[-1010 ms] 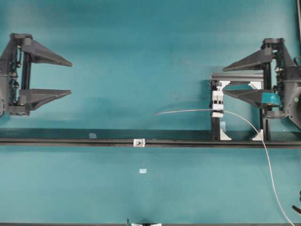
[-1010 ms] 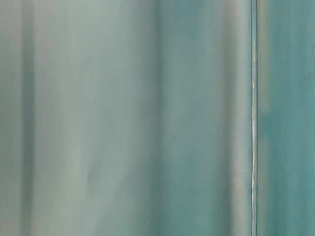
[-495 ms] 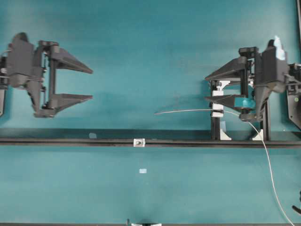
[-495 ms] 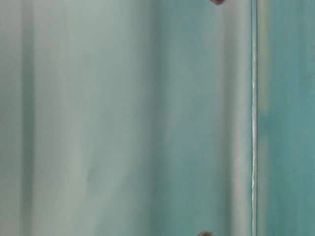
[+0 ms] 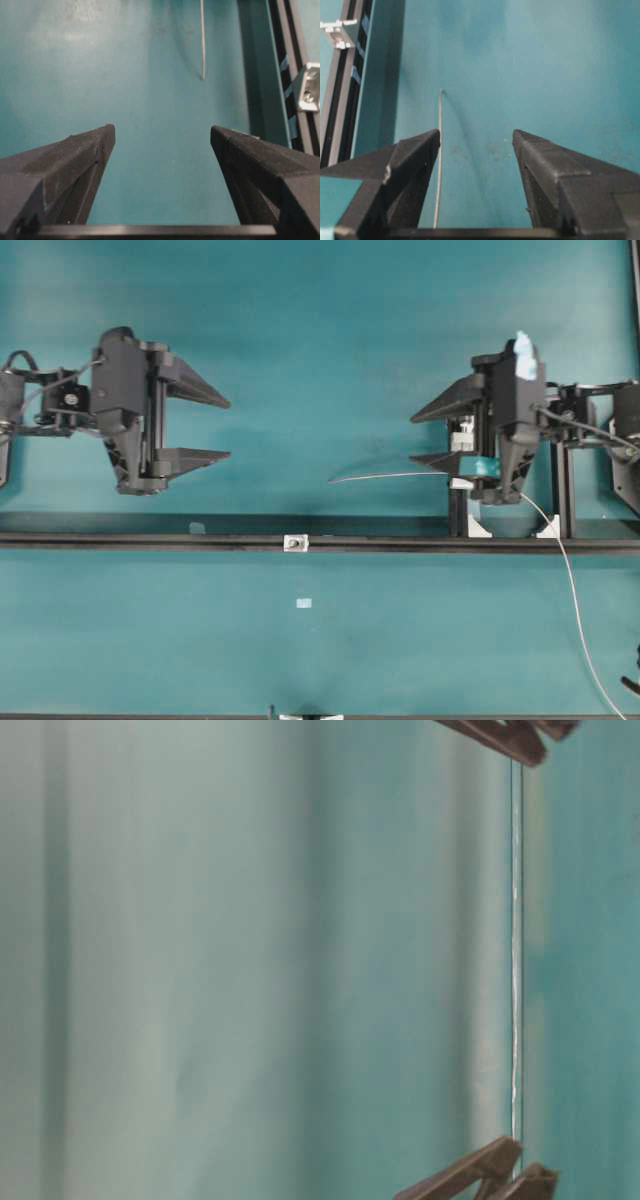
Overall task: Insert the wire through the hole in the metal fitting marked with a red label. (retake)
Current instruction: 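Close the right gripper on the grey wire near its free end, then lift the wire and carry it left toward the white bracket, then align the wire tip with the bracket hole using the right gripper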
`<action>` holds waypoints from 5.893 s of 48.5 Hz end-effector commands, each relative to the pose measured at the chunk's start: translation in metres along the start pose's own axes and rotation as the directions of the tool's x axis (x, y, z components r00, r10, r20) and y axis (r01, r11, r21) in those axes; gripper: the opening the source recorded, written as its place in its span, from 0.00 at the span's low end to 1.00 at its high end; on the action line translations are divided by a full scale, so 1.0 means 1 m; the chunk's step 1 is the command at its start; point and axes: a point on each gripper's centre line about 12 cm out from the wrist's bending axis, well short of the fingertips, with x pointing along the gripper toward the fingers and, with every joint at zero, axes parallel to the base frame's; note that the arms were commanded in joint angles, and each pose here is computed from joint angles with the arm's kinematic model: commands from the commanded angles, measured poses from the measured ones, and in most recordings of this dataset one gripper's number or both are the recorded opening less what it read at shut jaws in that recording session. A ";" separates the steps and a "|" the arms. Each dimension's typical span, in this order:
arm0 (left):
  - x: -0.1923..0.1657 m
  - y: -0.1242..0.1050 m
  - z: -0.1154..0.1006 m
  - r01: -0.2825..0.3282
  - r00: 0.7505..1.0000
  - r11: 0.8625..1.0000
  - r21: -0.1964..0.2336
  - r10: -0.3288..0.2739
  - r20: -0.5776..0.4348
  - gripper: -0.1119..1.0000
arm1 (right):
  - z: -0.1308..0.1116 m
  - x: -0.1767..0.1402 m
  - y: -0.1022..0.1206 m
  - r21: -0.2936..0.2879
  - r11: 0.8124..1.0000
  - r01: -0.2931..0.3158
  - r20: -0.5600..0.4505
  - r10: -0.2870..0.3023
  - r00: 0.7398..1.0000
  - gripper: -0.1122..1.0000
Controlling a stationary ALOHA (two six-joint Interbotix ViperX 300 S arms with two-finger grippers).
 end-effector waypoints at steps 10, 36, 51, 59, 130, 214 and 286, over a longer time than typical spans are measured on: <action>0.012 0.001 0.005 -0.004 1.000 1.000 -0.001 0.004 0.018 0.59 | 0.005 0.021 0.008 -0.011 1.000 -0.016 -0.016 0.016 1.000 0.73; 0.017 0.001 0.000 -0.003 1.000 1.000 0.000 0.003 0.011 0.59 | -0.007 0.053 0.006 -0.012 1.000 0.000 -0.086 -0.001 0.996 0.73; 0.018 0.001 0.000 -0.003 1.000 1.000 0.000 0.003 0.012 0.59 | -0.008 0.060 0.006 -0.011 1.000 -0.001 -0.079 0.000 0.997 0.73; 0.017 0.001 0.000 -0.003 1.000 1.000 0.000 0.003 0.014 0.59 | -0.012 0.062 0.005 -0.010 1.000 0.000 -0.085 -0.001 0.996 0.73; 0.018 0.001 0.000 -0.003 1.000 1.000 -0.006 0.003 0.017 0.59 | -0.013 0.078 0.005 0.009 1.000 0.005 -0.090 -0.004 0.996 0.13; 0.000 -0.016 0.031 0.051 0.983 0.998 -0.025 -0.046 0.176 0.59 | 0.036 0.006 0.015 0.009 0.999 -0.040 0.085 0.039 0.996 0.13; 0.062 -0.095 -0.045 0.235 0.905 0.967 0.093 -0.253 0.342 0.59 | -0.052 0.054 0.106 -0.025 0.998 -0.053 0.292 0.058 0.955 0.13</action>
